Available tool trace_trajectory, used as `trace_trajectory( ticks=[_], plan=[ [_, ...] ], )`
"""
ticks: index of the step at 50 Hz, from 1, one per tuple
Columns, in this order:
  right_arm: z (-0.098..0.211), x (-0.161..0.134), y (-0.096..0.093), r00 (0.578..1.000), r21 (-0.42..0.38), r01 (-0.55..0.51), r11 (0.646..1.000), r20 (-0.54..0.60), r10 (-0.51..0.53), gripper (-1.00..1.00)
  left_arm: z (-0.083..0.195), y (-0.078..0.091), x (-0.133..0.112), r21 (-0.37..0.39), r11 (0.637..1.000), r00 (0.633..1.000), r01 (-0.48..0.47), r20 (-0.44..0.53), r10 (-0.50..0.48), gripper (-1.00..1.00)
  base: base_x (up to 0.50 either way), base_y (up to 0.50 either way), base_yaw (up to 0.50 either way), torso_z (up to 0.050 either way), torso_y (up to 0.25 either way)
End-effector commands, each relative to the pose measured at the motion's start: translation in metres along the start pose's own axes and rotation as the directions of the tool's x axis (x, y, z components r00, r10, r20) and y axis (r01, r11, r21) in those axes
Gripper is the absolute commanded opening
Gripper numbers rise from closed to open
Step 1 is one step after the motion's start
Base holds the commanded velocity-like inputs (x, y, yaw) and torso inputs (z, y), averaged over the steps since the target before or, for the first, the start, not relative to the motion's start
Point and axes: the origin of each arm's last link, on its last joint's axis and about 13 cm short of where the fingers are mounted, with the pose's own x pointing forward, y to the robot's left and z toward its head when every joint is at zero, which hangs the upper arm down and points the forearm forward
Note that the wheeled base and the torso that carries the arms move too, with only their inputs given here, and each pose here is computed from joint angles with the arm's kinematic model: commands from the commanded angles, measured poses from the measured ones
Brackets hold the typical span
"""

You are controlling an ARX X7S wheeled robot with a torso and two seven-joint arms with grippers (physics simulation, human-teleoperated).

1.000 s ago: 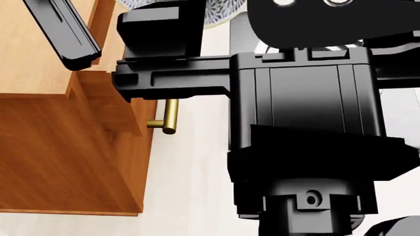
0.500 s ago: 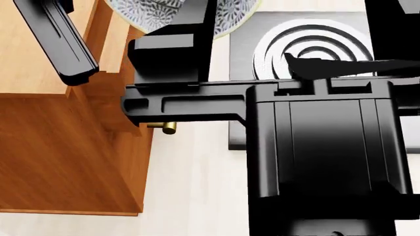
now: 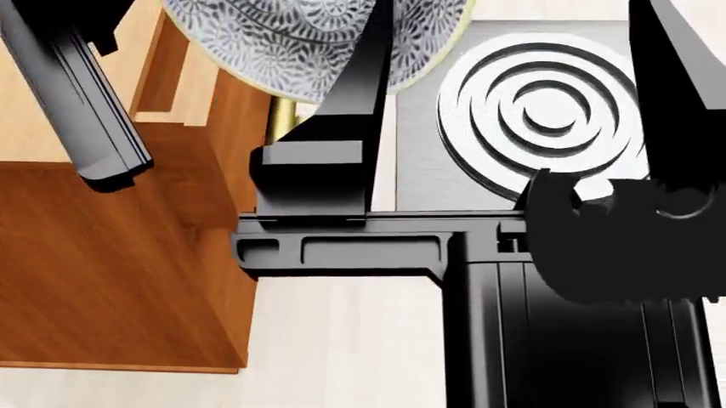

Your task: Pick the akita bowl on the wooden cabinet and place it on the plate.

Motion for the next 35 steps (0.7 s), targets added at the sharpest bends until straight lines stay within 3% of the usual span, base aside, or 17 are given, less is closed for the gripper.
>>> trace_trajectory(
  ticks=[1, 16, 17, 35],
  plan=[
    [-0.0029, -0.0018, 0.0006, 1.000, 0.010, 0.004, 1.000, -0.005, -0.004, 1.00, 0.0011, -0.0044, -0.0038, 0.008, 1.000, 1.000, 0.009, 0.023, -0.009, -1.00, 0.00, 0.00, 0.00, 0.000, 0.000],
    [-0.0057, -0.0016, 0.0009, 1.000, 0.018, 0.015, 1.000, -0.021, -0.015, 1.00, 0.0038, -0.0071, -0.0090, 0.005, 1.000, 0.999, 0.021, 0.036, -0.021, -1.00, 0.00, 0.00, 0.00, 0.000, 0.001],
    [-0.0063, -0.0015, 0.0000, 1.000, 0.017, 0.025, 1.000, -0.019, -0.025, -1.00, 0.0035, -0.0070, -0.0092, 0.005, 1.000, 0.999, 0.019, 0.036, -0.020, -1.00, 0.00, 0.00, 0.00, 0.000, 0.000],
    [-0.0070, -0.0005, 0.0006, 0.999, 0.011, 0.032, 0.999, -0.012, -0.031, -1.00, -0.0011, -0.0059, -0.0085, -0.002, 1.000, 0.999, 0.003, 0.033, -0.003, -1.00, 0.00, 0.00, 0.00, 0.000, 0.000]
  ],
)
